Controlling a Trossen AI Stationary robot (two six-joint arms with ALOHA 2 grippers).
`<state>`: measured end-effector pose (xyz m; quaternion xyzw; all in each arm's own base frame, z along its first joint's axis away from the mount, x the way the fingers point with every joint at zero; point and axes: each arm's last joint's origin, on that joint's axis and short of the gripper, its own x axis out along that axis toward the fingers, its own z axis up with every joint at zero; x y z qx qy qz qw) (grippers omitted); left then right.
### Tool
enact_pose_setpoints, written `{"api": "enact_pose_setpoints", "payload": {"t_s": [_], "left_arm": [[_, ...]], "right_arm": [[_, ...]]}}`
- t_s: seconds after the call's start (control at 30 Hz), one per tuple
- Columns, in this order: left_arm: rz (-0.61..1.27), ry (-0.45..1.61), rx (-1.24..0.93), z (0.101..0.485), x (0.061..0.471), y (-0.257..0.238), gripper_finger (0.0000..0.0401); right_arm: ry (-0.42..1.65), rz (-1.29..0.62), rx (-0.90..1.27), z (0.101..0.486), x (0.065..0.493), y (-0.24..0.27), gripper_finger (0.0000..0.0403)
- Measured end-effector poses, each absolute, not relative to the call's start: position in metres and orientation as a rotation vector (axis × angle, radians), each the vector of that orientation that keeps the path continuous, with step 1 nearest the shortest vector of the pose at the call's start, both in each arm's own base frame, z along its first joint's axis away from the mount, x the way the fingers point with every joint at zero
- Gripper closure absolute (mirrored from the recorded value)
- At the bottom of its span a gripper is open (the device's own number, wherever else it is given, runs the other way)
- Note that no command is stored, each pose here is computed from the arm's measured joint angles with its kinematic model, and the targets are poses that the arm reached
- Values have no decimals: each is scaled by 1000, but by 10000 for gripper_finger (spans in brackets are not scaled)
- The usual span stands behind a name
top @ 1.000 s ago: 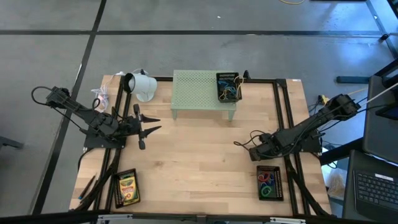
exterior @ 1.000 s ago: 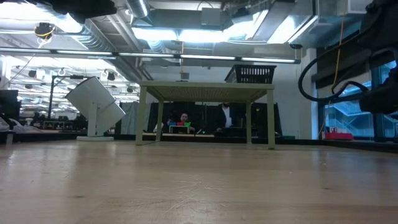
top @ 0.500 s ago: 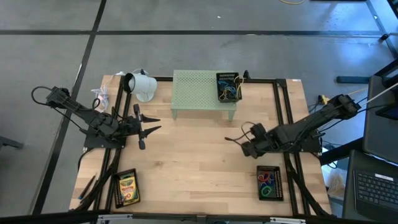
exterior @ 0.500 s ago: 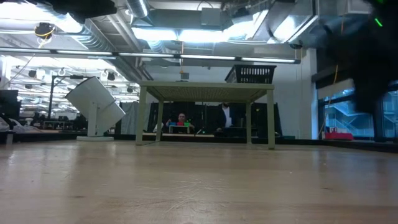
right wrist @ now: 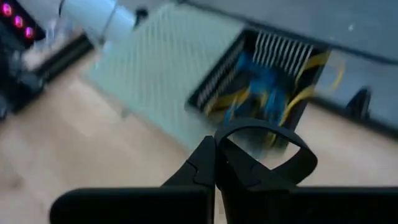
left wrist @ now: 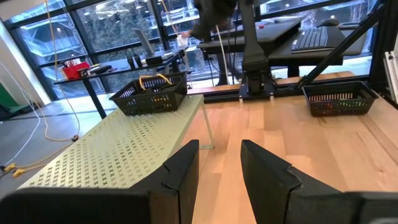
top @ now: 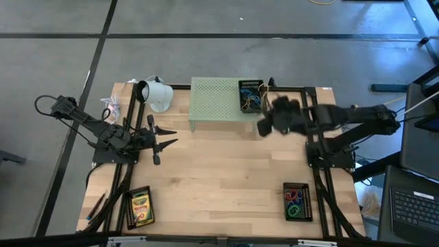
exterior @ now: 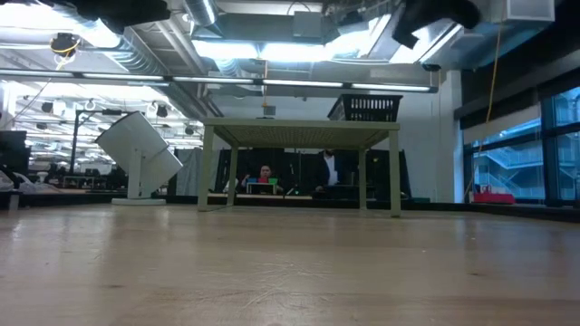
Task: Pick & Place Office Desk Supplies
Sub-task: Put the black rubber band into the black bin on the shelf, then put the right black bin on the shelf
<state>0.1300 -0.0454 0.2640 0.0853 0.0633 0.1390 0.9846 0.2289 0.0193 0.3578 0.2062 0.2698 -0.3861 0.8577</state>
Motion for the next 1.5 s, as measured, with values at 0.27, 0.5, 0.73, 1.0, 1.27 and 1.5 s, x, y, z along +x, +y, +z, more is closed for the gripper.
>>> {"api": "enact_pose_setpoints", "payload": {"t_s": [0.27, 0.5, 0.73, 1.0, 1.27, 1.5], "left_arm": [[278, 127, 172, 264, 130, -45, 287], [277, 128, 170, 264, 130, -45, 287], [279, 130, 152, 263, 130, -45, 287], [279, 130, 152, 263, 130, -45, 287], [279, 130, 152, 263, 130, -45, 287], [279, 130, 152, 263, 130, -45, 287]], "right_arm": [[513, -843, 440, 364, 252, -44, 396], [555, -861, 460, 344, 275, -92, 396], [626, -835, 508, 326, 285, -111, 383], [637, -812, 451, 326, 286, -112, 289], [653, -746, 484, 329, 287, -110, 186], [690, -498, 680, 360, 287, -92, 175]]}}
